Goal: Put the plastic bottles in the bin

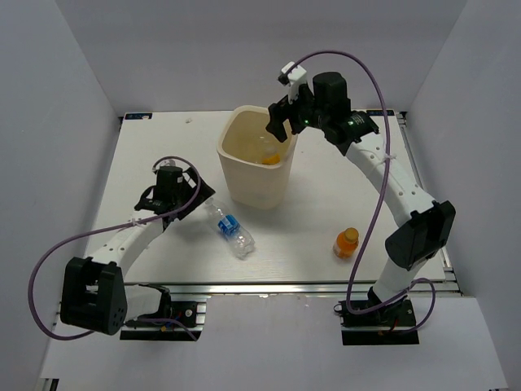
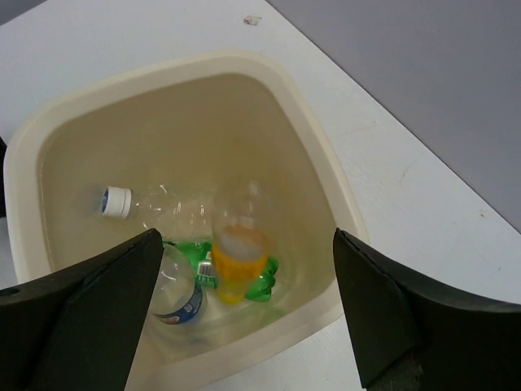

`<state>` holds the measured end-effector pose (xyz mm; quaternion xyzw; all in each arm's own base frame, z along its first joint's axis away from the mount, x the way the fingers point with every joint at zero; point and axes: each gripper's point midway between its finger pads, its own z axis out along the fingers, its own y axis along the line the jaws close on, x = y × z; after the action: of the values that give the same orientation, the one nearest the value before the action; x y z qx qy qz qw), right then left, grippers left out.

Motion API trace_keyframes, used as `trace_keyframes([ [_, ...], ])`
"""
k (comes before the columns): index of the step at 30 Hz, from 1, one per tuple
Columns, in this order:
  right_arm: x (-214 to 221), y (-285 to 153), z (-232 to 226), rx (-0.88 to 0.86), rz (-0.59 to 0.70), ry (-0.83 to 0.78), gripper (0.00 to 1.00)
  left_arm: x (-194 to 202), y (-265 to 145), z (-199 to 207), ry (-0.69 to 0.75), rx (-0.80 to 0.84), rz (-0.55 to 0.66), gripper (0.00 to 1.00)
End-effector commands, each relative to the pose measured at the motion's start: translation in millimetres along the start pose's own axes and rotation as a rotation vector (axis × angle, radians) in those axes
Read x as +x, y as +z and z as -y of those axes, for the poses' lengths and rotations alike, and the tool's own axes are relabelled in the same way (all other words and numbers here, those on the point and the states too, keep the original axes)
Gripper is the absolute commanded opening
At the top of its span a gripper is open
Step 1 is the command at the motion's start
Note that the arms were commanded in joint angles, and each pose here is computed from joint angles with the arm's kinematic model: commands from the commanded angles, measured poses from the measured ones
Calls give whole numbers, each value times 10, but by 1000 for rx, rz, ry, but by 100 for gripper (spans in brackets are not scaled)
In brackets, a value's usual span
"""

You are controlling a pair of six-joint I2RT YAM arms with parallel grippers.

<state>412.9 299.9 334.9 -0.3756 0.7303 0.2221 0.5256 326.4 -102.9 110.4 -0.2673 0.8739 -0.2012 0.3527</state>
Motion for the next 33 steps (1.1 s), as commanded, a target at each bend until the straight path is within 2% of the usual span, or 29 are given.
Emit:
trace_keyframes([
  [1,-480,-256,117,82,114,-8,89,99,107,-52,-5,-30,-10,98],
  [5,-437,-442,444,270,125,73,89,205,212,75,7,13,-32,98],
  [8,-172,-661,647,341,130,184,89,321,298,74,27,-2,-67,98],
  [9,-233,-863,751,376,191,234,89,353,320,62,29,-8,-75,98],
  [10,-151,-918,788,391,196,262,89,391,345,44,31,-13,-84,98],
  [11,174,-896,816,409,150,303,89,422,362,31,33,-19,-92,98],
  [13,224,-1154,946,473,218,368,89,500,415,-31,37,-43,-113,97],
  [14,526,-1176,1013,526,183,415,89,526,433,-30,40,-43,-117,95],
  [15,562,-1347,1102,579,214,443,89,557,454,-62,46,-54,-123,93],
  [18,875,-1543,1249,700,220,537,89,541,458,-154,54,-108,-114,61],
  [19,942,-1577,1261,720,214,548,89,505,437,-178,58,-131,-105,39],
  [20,1000,-1622,1280,746,212,559,89,414,395,-213,70,-175,-79,32],
  [22,1118,-1687,1281,773,198,568,89,197,260,-195,79,-212,-1,25],
  [25,1287,-1790,1329,856,177,577,89,-252,-103,-205,87,-308,156,22],
  [26,1364,-1880,1398,927,164,575,89,-317,-248,-271,98,-357,175,21],
  [27,1416,-1938,1425,965,151,569,89,-631,-442,-197,81,-387,292,21],
  [29,1538,-2003,1457,1019,117,560,89,-915,-841,-155,45,-416,408,21],
  [30,1558,-2036,1463,1028,109,551,89,-1219,-1111,-15,2,-403,526,21],
  [31,1612,-2022,1450,1023,96,550,89,-1350,-1269,53,-28,-381,581,21],
  [32,1629,-2011,1446,1020,95,551,89,-1562,-1488,235,-88,-293,678,21],
  [33,1624,-2000,1450,1017,102,548,89,-1671,-1597,371,-90,-230,719,21],
])
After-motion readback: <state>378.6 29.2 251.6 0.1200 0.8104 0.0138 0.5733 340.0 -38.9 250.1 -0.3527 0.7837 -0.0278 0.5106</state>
